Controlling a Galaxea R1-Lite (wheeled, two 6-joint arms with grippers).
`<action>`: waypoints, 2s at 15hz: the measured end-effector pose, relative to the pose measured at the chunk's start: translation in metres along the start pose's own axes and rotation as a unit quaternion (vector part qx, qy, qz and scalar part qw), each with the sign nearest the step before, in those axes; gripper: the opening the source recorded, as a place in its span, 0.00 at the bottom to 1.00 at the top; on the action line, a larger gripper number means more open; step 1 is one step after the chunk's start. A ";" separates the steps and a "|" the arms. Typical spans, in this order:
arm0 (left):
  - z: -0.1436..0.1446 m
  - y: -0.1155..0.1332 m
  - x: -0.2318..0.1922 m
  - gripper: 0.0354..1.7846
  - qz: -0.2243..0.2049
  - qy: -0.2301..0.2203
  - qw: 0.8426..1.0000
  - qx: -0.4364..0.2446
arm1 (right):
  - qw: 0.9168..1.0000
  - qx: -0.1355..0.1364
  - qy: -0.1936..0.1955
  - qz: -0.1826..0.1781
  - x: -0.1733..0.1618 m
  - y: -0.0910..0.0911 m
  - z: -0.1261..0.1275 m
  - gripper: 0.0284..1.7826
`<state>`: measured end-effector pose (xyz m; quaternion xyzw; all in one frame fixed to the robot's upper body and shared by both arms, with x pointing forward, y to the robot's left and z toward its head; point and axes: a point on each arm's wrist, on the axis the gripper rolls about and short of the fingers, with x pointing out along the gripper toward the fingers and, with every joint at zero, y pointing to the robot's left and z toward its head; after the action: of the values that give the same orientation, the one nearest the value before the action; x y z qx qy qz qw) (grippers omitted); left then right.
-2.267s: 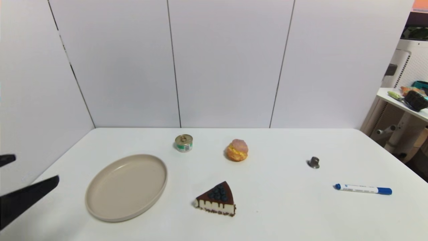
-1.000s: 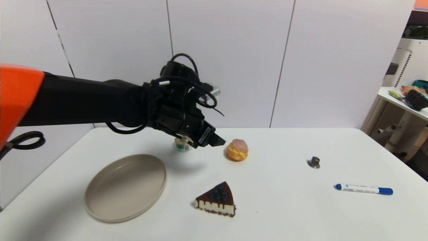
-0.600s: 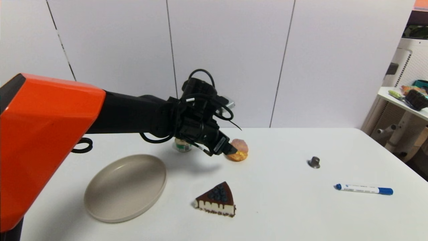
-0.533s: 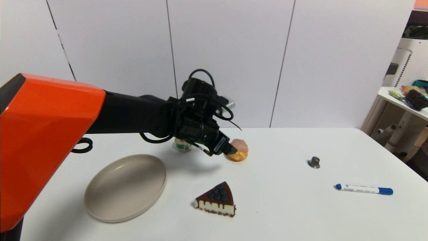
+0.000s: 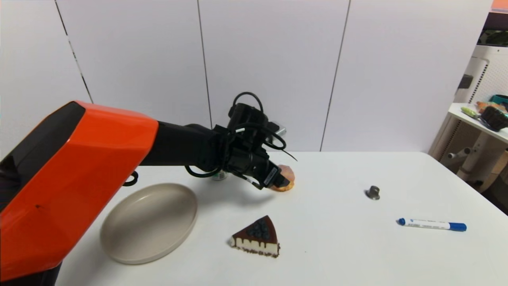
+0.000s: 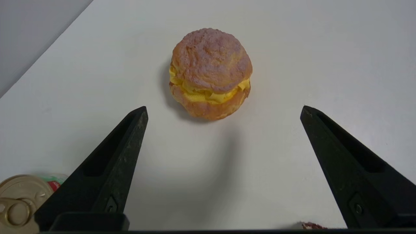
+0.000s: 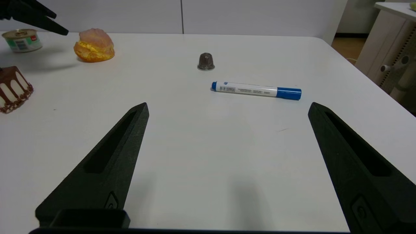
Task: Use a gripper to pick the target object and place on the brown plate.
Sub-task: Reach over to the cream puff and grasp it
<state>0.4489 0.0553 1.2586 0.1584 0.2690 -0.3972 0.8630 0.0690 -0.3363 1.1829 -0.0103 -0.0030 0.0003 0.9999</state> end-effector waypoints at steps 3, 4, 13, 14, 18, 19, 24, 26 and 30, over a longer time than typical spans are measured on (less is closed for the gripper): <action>-0.001 -0.007 0.014 0.94 -0.008 -0.001 1.000 -0.025 | 1.000 0.000 0.000 0.000 0.000 0.000 0.000 0.95; -0.001 -0.008 0.020 0.94 -0.009 -0.005 1.000 -0.028 | 1.000 0.000 0.000 0.000 0.000 0.000 0.000 0.95; -0.009 -0.009 0.067 0.94 -0.004 -0.067 0.997 -0.040 | 1.000 0.000 0.000 0.000 0.000 0.000 0.000 0.95; -0.010 -0.009 0.069 0.94 -0.003 -0.068 0.997 -0.039 | 1.000 0.000 0.000 0.000 0.000 0.000 0.000 0.95; -0.016 -0.008 0.076 0.94 -0.001 -0.063 0.997 -0.038 | 1.000 0.000 0.000 0.000 0.000 0.000 0.000 0.95; -0.016 -0.006 0.076 0.94 0.001 -0.062 0.997 -0.037 | 1.000 0.000 0.000 0.000 0.000 0.000 0.000 0.95; -0.017 0.001 0.074 0.94 0.028 -0.059 0.997 -0.040 | 1.000 0.000 0.000 0.000 0.000 0.000 0.000 0.95; -0.017 0.003 0.073 0.94 0.032 -0.059 0.997 -0.042 | 1.000 0.000 0.000 0.000 0.000 0.000 0.000 0.95; -0.019 0.004 0.074 0.90 0.032 -0.057 0.997 -0.043 | 1.000 0.000 0.000 0.000 0.000 0.000 0.000 0.95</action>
<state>0.4857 0.0223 1.1999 0.1073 0.2309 -0.3656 0.8953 0.0690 -0.3363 1.1829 -0.0103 -0.0028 0.0003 0.9999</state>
